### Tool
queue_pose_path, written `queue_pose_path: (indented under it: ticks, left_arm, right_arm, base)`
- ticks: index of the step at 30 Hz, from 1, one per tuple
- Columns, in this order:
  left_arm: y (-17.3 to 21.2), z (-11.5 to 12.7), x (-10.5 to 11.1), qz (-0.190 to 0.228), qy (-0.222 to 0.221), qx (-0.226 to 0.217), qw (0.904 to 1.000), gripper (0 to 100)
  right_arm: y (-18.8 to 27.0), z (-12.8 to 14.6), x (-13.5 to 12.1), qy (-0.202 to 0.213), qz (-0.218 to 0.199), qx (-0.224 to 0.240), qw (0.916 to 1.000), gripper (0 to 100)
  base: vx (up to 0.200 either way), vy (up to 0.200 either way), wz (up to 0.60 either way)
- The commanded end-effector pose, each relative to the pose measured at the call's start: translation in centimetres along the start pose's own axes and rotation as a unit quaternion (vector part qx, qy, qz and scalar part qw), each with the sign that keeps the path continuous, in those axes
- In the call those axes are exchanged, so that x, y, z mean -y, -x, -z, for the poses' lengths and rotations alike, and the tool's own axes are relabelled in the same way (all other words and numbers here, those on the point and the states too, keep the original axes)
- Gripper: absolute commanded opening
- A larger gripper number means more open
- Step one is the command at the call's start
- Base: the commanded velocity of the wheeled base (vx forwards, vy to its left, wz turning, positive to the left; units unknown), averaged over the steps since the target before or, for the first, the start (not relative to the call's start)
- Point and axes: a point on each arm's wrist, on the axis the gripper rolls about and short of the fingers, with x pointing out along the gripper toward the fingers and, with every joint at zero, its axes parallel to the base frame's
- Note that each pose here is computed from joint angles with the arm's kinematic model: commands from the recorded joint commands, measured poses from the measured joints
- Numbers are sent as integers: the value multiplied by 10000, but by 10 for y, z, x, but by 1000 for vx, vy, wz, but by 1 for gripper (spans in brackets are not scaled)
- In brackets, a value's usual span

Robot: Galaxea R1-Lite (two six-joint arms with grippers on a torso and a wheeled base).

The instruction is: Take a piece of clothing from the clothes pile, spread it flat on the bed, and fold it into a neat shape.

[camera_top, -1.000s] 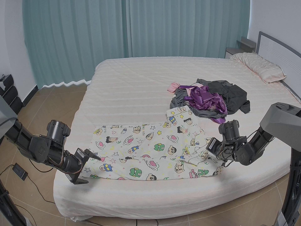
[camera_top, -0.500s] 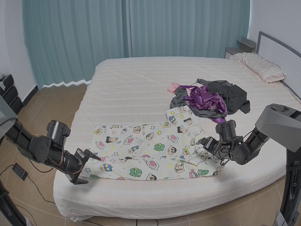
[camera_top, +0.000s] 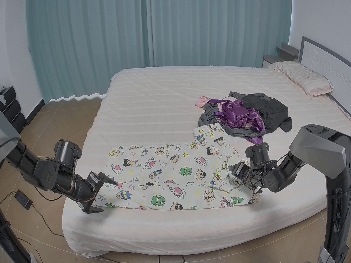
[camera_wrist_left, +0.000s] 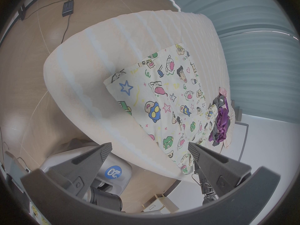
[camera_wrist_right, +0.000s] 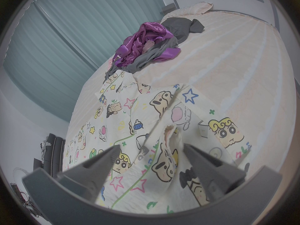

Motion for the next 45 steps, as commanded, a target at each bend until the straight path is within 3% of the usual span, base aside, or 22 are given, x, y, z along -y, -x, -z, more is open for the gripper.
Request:
queue_pose_path:
  ticks: [1, 14, 29, 40, 45]
  left_arm:
    - [-2, 1, -4, -3, -3, 10, 10000, 100]
    - [-2, 2, -5, -3, -3, 10, 10000, 100]
    - [-1, 3, -6, -16, 2, 4, 10000, 100]
    - [-1, 3, -7, -23, 5, 1, 10000, 100]
    - [-1, 3, -7, 10, -15, 12, 10000, 100]
  right_arm:
    - [-4, 1, 3, -6, 68, 0, 10000, 0]
    - [8, 0, 4, 33, 101, 13, 9999, 0]
    - [58, -16, -9, 127, -86, 114, 9998, 0]
    - [95, -7, -14, 355, -160, -46, 9992, 0]
    - [110, 13, -4, 511, -48, -291, 9983, 0]
  base:
    - [0, 0, 0]
    - [0, 0, 0]
    - [0, 0, 0]
    - [0, 0, 0]
    - [0, 0, 0]
